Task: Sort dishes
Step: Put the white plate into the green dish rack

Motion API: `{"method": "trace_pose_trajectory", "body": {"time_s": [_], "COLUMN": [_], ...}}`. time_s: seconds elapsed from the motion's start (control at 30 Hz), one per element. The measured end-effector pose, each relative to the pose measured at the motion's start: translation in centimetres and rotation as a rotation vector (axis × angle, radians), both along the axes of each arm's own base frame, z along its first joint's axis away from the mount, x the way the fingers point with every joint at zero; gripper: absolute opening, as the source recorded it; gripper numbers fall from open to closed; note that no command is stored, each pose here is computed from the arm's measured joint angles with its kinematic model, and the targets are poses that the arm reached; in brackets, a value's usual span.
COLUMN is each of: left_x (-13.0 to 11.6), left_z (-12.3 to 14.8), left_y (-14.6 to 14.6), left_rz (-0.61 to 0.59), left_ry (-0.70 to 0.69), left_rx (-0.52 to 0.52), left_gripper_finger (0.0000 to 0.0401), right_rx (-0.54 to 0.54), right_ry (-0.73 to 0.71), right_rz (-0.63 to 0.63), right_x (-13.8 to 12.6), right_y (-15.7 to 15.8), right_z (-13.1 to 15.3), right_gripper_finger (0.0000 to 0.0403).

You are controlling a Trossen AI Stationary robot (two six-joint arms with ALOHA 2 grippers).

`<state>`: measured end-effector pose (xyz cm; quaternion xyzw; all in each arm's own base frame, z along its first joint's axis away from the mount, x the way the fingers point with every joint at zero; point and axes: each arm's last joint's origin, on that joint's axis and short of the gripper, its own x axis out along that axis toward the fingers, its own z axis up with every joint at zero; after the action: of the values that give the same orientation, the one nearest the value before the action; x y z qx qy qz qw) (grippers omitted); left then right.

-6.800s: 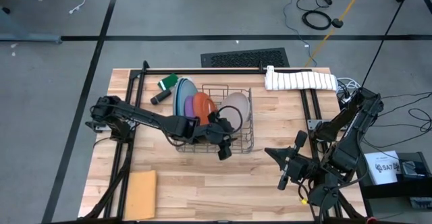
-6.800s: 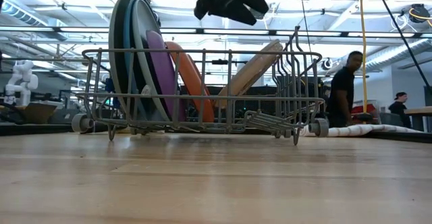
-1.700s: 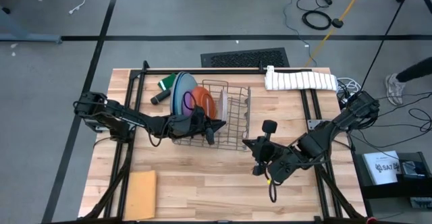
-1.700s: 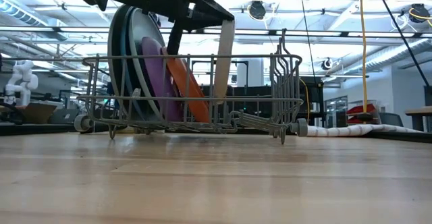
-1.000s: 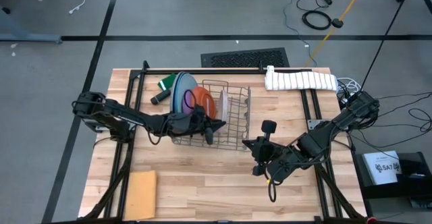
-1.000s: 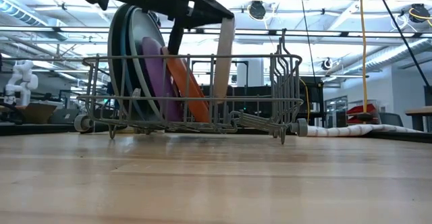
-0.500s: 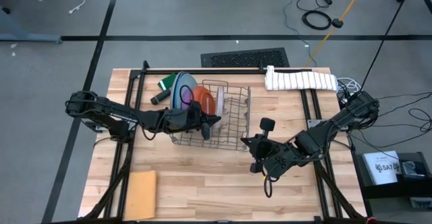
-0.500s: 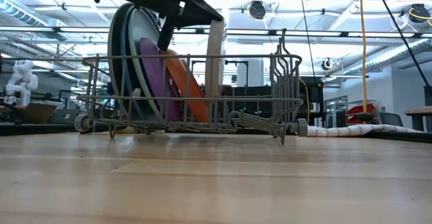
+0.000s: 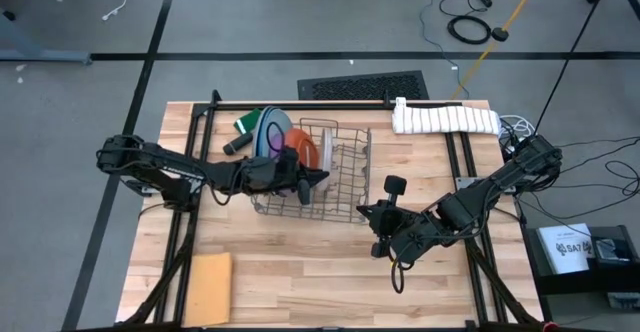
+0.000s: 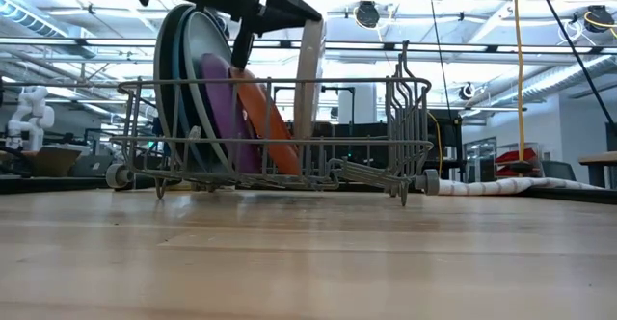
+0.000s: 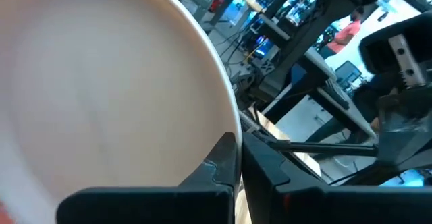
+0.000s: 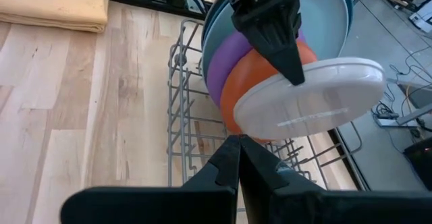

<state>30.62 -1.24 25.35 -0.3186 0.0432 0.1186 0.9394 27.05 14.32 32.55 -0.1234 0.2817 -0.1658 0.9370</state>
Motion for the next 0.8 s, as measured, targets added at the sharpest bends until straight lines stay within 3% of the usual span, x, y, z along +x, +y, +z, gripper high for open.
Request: {"method": "trace_pose_trajectory", "body": {"time_s": [0.57, 0.8], "left_x": [0.76, 0.66], "left_z": [-0.4, -1.06], "left_y": [-0.04, 0.19], "left_rz": [-0.06, -0.043], "left_ry": [-0.046, 0.022], "left_rx": [-0.033, -0.048], "left_gripper_finger": [0.0013, 0.0013], "right_rx": [-0.003, -0.002], "right_ry": [0.001, 0.001], "right_rz": [0.001, 0.001], "right_x": [0.0, 0.0], "right_y": [0.0, 0.0], "right_z": [0.0, 0.0], "right_gripper_finger": [0.0, 0.0]}}
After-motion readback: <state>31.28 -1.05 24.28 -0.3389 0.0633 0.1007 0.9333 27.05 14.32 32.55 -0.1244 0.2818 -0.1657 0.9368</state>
